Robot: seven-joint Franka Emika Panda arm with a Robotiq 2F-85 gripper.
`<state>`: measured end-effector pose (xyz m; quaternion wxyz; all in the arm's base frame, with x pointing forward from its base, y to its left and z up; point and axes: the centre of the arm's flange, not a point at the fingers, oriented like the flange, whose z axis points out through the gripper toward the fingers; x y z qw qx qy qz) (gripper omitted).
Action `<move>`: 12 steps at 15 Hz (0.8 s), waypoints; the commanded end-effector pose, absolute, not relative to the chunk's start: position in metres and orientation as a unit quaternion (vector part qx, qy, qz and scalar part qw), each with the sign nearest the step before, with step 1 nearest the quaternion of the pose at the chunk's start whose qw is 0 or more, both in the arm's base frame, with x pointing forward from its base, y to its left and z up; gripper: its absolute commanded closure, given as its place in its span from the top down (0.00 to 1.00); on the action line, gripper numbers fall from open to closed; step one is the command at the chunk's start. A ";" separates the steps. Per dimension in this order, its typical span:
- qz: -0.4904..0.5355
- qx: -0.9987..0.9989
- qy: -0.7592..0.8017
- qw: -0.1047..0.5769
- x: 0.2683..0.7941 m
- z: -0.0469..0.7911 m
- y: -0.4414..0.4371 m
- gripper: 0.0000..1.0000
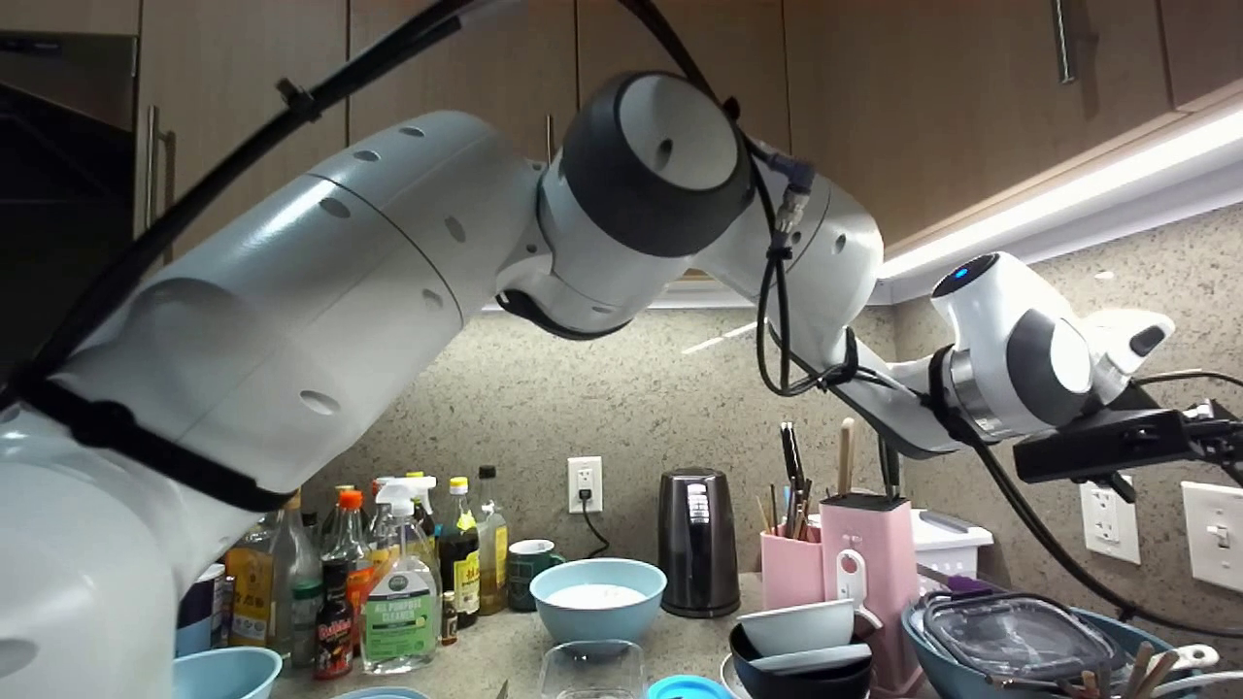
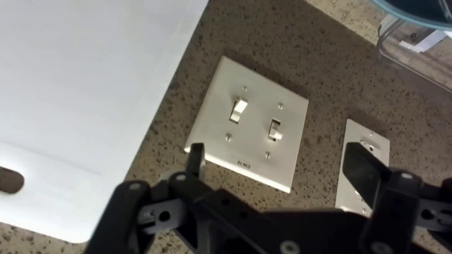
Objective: Turn off the left light switch
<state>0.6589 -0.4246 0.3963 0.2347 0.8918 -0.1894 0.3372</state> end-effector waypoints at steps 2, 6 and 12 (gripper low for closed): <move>0.337 0.892 -0.183 0.239 0.674 0.396 -0.424 1.00; 0.351 0.889 -0.178 0.236 0.688 0.387 -0.424 1.00; 0.358 0.888 -0.179 0.229 0.744 0.369 -0.434 1.00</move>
